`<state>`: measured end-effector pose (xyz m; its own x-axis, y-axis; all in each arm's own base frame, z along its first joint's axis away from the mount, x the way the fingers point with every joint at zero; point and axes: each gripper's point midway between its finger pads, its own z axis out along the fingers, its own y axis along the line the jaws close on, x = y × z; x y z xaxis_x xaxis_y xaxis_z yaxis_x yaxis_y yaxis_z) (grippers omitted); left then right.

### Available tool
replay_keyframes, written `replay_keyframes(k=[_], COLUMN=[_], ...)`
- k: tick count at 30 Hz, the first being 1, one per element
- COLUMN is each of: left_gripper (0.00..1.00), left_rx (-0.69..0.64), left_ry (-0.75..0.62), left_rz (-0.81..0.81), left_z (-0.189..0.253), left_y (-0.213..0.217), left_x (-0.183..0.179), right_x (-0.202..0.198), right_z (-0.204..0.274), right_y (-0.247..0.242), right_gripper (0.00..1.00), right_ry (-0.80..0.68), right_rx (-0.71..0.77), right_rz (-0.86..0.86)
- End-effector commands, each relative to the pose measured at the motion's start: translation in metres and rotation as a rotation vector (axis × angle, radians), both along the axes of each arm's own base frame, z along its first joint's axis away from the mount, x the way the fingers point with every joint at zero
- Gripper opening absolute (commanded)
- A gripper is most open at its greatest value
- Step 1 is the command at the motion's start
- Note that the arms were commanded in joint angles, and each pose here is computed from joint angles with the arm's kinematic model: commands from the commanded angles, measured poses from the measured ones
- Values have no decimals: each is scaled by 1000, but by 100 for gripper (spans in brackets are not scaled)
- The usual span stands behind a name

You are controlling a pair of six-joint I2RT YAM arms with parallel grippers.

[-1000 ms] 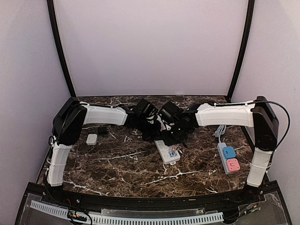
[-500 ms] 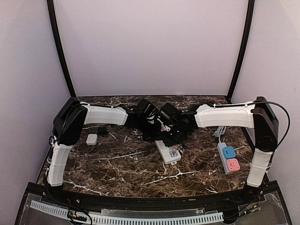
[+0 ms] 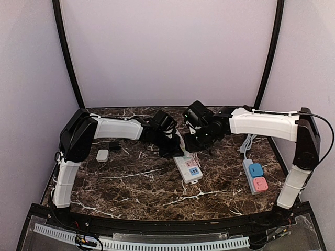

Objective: Pull the plug off the socket

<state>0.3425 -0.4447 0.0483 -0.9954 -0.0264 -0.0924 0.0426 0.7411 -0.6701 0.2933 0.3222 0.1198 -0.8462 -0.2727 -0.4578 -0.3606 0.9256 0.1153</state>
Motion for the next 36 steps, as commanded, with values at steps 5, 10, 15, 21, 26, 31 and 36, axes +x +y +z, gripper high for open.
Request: replay_keyframes(k=[5, 10, 15, 21, 26, 31, 36], left_gripper=[2, 2, 3, 5, 5, 6, 6], left_rx=[213, 175, 101, 28, 9, 13, 22], left_ry=[114, 75, 1, -94, -162, -202, -208], left_rz=[13, -14, -60, -86, -94, -80, -64], left_z=[-57, -37, 2, 51, 91, 113, 119], left_y=[39, 27, 9, -1, 4, 16, 32], left_x=[-20, -14, -7, 1, 1, -5, -15], right_x=[18, 34, 61, 105, 144, 181, 210], right_z=[34, 43, 52, 60, 56, 40, 23], right_y=[-6, -32, -67, -117, -156, -181, -187], right_gripper=[7, 7, 7, 8, 8, 8, 8], right_ry=[-84, -96, -115, -124, -112, -74, -33], right_rx=[66, 113, 161, 263, 346, 449, 515], right_rz=[-46, -93, -166, -260, -325, -351, -339])
